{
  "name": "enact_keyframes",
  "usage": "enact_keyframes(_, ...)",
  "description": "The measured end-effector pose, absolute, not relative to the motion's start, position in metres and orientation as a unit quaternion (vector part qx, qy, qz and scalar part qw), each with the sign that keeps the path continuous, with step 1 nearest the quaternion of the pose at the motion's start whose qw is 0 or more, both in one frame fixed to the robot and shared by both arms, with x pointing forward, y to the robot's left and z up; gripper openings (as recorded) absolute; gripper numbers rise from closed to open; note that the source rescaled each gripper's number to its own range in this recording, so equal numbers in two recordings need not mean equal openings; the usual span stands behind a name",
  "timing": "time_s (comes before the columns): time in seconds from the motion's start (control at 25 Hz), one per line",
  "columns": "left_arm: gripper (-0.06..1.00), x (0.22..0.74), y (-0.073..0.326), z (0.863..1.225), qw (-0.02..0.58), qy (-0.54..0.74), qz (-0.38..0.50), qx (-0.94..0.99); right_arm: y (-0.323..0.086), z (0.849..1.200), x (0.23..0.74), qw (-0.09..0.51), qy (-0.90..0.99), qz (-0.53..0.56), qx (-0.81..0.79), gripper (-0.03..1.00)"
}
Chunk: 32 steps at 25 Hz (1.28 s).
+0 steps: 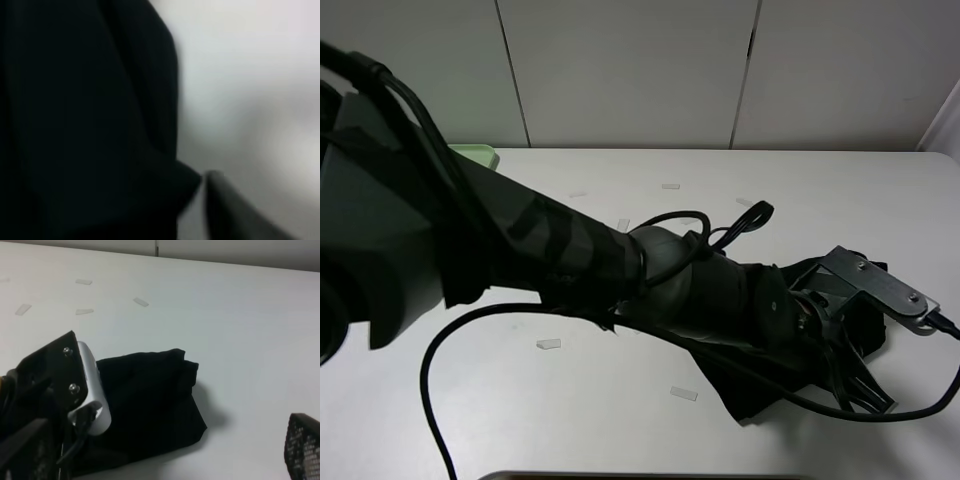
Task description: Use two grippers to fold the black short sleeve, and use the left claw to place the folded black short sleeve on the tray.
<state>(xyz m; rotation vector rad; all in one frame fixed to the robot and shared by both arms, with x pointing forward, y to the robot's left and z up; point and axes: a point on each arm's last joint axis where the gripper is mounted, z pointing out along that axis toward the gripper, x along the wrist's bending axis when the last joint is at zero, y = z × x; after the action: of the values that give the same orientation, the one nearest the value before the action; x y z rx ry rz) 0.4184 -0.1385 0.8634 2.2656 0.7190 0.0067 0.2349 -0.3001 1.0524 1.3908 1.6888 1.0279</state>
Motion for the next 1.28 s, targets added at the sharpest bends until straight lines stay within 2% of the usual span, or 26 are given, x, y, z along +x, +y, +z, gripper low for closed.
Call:
enact_keyframes(0.12, 0.64, 0.416, -0.139, 0.863, 0.37, 0.264, 0.005, 0.891, -0.3, 1.052, 0.235, 0.354, 0.653, 0.398, 0.538, 1.0)
enact_keyframes(0.16, 0.71, 0.415, -0.139, 0.863, 0.369, 0.258, 0.006, 0.893, -0.3, 1.052, 0.235, 0.354, 0.653, 0.398, 0.538, 1.0)
enact_keyframes(0.28, 0.79, 0.415, -0.139, 0.865, 0.366, 0.232, 0.015, 0.901, -0.3, 1.052, 0.235, 0.354, 0.653, 0.398, 0.538, 1.0)
enact_keyframes(0.44, 0.81, 0.415, -0.14, 0.89, 0.385, 0.192, 0.035, 0.902, -0.3, 1.052, 0.235, 0.354, 0.653, 0.398, 0.538, 1.0)
enact_keyframes(0.8, 0.81, 0.418, -0.135, 0.973, 0.47, 0.129, 0.105, 0.867, -0.3, 1.052, 0.235, 0.354, 0.653, 0.398, 0.538, 1.0)
enact_keyframes(1.0, 0.81, 0.433, -0.13, 0.982, 0.488, 0.14, 0.129, 0.852, -0.3, 1.052, 0.235, 0.354, 0.653, 0.398, 0.538, 1.0)
enact_keyframes(1.28, 0.81, 0.483, -0.106, 0.987, 0.505, 0.223, 0.162, 0.818, -0.3, 1.052, 0.235, 0.354, 0.653, 0.398, 0.538, 1.0)
